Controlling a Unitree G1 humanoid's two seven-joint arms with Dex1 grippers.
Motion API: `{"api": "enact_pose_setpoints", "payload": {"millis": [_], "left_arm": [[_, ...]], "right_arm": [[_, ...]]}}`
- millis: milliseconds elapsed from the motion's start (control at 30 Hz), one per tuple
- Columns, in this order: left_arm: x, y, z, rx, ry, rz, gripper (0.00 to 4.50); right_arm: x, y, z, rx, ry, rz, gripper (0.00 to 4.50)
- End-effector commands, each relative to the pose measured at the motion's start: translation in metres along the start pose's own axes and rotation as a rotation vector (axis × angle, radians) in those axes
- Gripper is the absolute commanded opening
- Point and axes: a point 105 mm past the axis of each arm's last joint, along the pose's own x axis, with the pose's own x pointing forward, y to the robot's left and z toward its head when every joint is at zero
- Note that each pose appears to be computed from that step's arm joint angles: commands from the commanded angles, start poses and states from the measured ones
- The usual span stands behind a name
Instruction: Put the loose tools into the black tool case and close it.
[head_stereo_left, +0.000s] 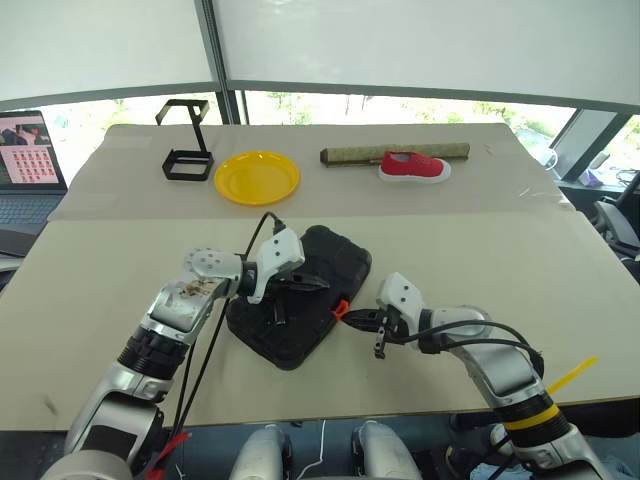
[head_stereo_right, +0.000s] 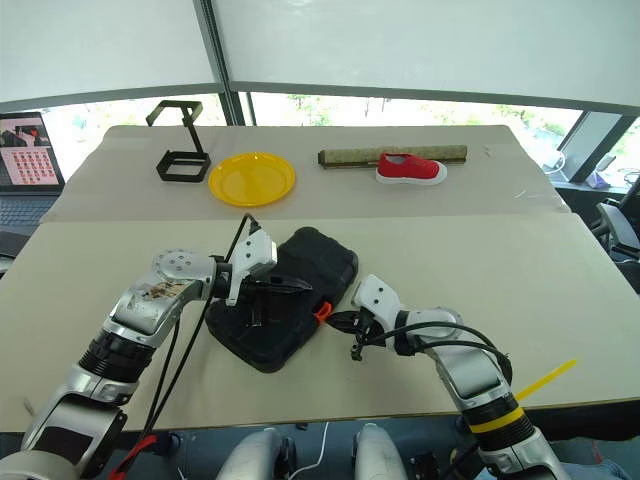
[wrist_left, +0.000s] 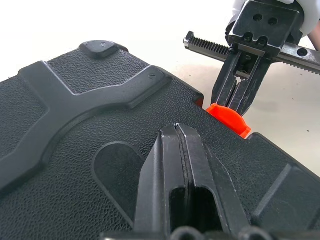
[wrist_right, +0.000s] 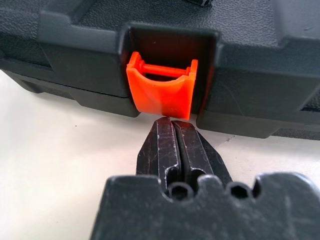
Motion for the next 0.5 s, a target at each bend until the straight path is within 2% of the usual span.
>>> {"api": "enact_pose_setpoints", "payload": {"millis": [33, 67, 100, 167, 233, 333, 367, 400, 433, 500], "left_arm": [[-0.029, 0.002, -0.016, -0.027, -0.024, 0.07, 0.7], [-0.04, 0.002, -0.012, -0.015, -0.05, 0.092, 1.07], [-0.049, 0.002, -0.009, -0.008, -0.074, 0.113, 1.6], [-0.072, 0.003, -0.007, 0.008, -0.107, 0.172, 2.11], [-0.095, -0.001, -0.014, 0.018, -0.093, 0.226, 2.94], [-0.123, -0.009, -0.032, 0.039, -0.051, 0.3, 3.91], [-0.135, -0.011, -0.047, -0.005, -0.007, 0.341, 4.28], [-0.144, -0.015, -0.058, -0.036, 0.031, 0.368, 4.5], [-0.155, -0.018, -0.072, -0.036, 0.084, 0.413, 4.5], [-0.167, -0.025, -0.085, -0.028, 0.13, 0.465, 4.5]], "right_arm": [[-0.034, 0.002, 0.025, -0.043, -0.097, -0.028, 0.6], [-0.043, -0.001, 0.025, -0.067, -0.1, -0.056, 0.82], [-0.051, -0.002, 0.024, -0.079, -0.099, -0.071, 1.33], [-0.067, -0.007, 0.022, -0.128, -0.089, -0.115, 1.79], [-0.083, -0.012, 0.018, -0.145, -0.087, -0.146, 2.54], [-0.1, -0.014, 0.008, -0.212, -0.089, -0.135, 3.54], [-0.107, -0.014, 0.006, -0.226, -0.117, -0.117, 3.89], [-0.111, -0.014, 0.005, -0.232, -0.14, -0.108, 4.25], [-0.115, -0.016, 0.004, -0.262, -0.159, -0.117, 4.48], [-0.119, -0.02, -0.002, -0.273, -0.145, -0.117, 4.48]]}}
